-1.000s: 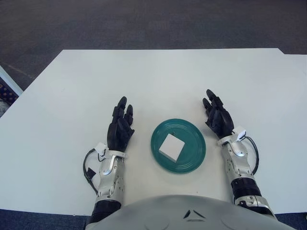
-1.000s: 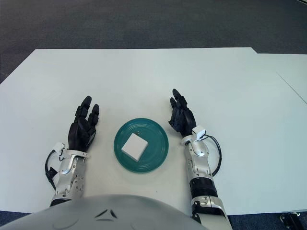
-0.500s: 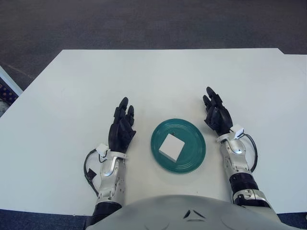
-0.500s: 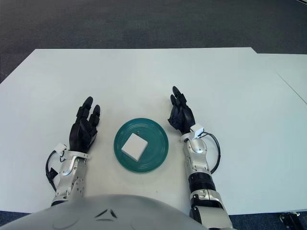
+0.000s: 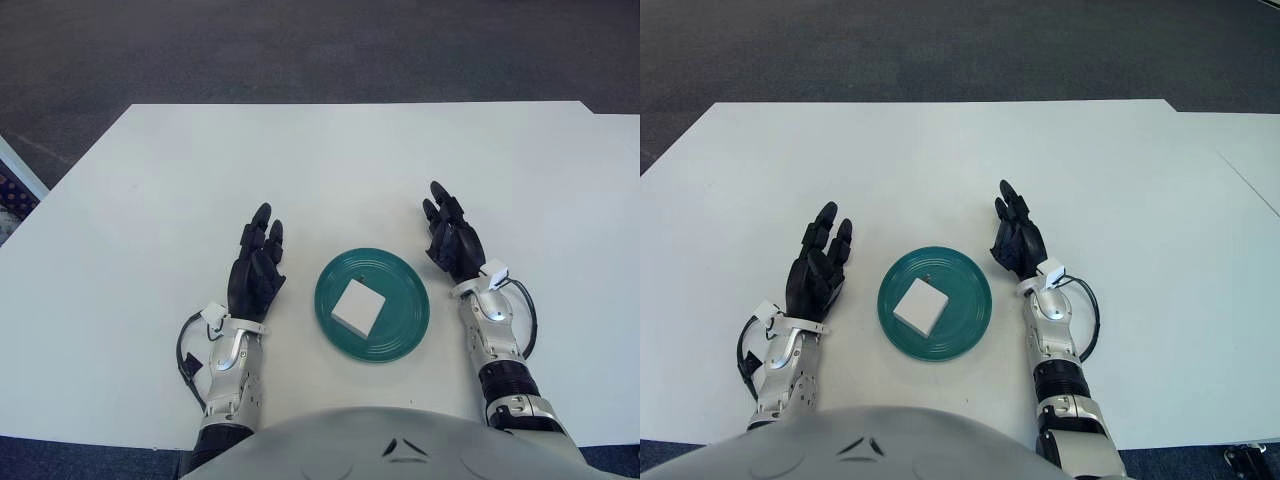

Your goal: Put the charger into the plate.

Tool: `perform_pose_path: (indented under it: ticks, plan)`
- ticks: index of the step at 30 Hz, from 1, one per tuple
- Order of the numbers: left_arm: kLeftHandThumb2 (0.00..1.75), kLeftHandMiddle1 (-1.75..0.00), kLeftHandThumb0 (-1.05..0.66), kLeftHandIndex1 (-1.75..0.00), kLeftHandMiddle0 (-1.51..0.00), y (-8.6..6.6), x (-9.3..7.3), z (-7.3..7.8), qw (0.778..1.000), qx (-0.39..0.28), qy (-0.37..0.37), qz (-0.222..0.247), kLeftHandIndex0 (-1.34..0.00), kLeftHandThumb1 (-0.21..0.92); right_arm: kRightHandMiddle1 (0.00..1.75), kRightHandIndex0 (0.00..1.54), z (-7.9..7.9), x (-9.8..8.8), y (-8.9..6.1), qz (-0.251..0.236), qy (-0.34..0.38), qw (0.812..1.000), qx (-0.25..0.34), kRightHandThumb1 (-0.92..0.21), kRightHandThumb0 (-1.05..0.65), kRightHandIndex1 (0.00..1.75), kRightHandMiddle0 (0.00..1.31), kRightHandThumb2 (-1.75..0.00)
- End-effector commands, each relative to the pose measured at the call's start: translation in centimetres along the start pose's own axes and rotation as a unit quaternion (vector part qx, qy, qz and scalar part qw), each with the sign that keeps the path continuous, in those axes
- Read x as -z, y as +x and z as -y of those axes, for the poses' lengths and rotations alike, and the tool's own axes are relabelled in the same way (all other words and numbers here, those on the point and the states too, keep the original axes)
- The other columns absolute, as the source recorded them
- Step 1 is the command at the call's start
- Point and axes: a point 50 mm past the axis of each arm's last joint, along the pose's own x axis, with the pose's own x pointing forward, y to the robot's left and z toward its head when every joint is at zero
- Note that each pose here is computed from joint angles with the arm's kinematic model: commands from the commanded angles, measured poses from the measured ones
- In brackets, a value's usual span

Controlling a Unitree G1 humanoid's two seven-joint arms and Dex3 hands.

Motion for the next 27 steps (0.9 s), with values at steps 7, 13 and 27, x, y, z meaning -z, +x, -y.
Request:
perform_pose_path:
  ticks: [7,13,27]
  plan:
    - [0.89,-0.01,-0.96,-0.32,-0.12,-1.7,2.3,-0.2,0.997,-0.05,-0.036,-0.039,0.0,0.92,0.18,0.08,1.2,2.0,-2.7,-0.054,0.009,0.998,0.03,-0.92,-0.97,0.01,0.0,-1.05]
    - [0.9,0.0,-0.95,-0.31,-0.12,-1.7,2.3,-0.5,0.999,-0.035,-0.019,-0.037,0.0,0.92,0.21,0.1,1.5,2.1,-3.1,-0.054,0.013,0.998,0.042,-0.92,-0.96,0.01,0.0,-1.04]
    - [0.91,-0.01,-0.96,-0.39,-0.16,-1.6,2.3,-0.3,0.996,-0.046,-0.062,-0.034,0.0,0.92,0.16,0.01,1.5,1.9,-3.7,-0.051,-0.001,0.997,0.05,-0.92,-0.95,0.0,0.0,-1.02]
